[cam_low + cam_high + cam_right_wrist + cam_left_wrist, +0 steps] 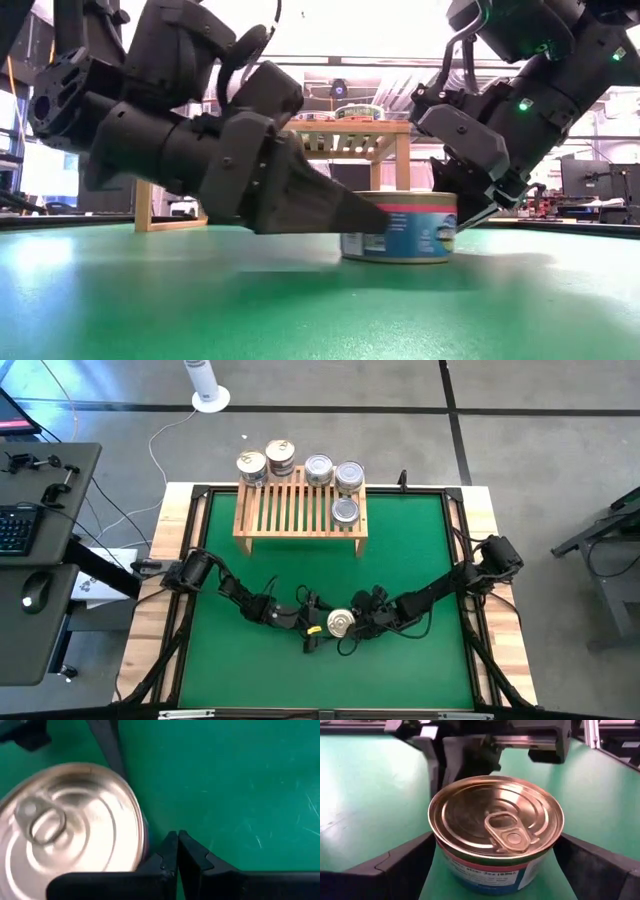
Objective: Stack canned seafood by type on shelf
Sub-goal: Put the blue pink tuna can on the shelf
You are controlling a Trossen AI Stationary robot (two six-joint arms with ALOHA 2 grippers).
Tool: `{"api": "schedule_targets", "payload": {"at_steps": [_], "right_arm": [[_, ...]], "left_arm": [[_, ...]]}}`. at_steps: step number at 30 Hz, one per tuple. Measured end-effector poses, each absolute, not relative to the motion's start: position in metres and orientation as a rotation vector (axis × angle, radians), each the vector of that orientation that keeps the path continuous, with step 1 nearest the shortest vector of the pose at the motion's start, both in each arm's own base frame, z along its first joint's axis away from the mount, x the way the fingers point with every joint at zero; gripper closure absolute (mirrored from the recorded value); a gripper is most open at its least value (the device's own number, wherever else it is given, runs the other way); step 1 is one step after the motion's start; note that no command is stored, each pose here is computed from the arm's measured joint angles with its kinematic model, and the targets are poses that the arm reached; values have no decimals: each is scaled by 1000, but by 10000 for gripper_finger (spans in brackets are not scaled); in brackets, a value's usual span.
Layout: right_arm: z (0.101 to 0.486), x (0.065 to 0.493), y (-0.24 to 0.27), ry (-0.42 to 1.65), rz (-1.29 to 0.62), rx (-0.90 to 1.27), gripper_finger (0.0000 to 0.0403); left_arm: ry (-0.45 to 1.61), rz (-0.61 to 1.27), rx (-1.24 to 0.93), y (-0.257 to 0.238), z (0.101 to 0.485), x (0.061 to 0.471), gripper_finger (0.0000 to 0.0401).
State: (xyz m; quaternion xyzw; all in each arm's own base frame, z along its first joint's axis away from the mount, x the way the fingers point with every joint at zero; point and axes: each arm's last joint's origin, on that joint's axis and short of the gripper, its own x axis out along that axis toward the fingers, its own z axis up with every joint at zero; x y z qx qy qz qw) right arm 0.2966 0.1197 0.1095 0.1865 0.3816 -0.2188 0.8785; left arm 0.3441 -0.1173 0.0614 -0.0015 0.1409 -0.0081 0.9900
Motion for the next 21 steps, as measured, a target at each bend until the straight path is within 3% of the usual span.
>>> {"api": "schedule_targets", "payload": {"at_steps": [13,21], "right_arm": [[115,298,119,738,-476,401,403],[151,268,123,759,-532,353,403]], "left_arm": [[271,-9,1,-120,56,359,13],[287,13,11,-119,54,359,13]]}}
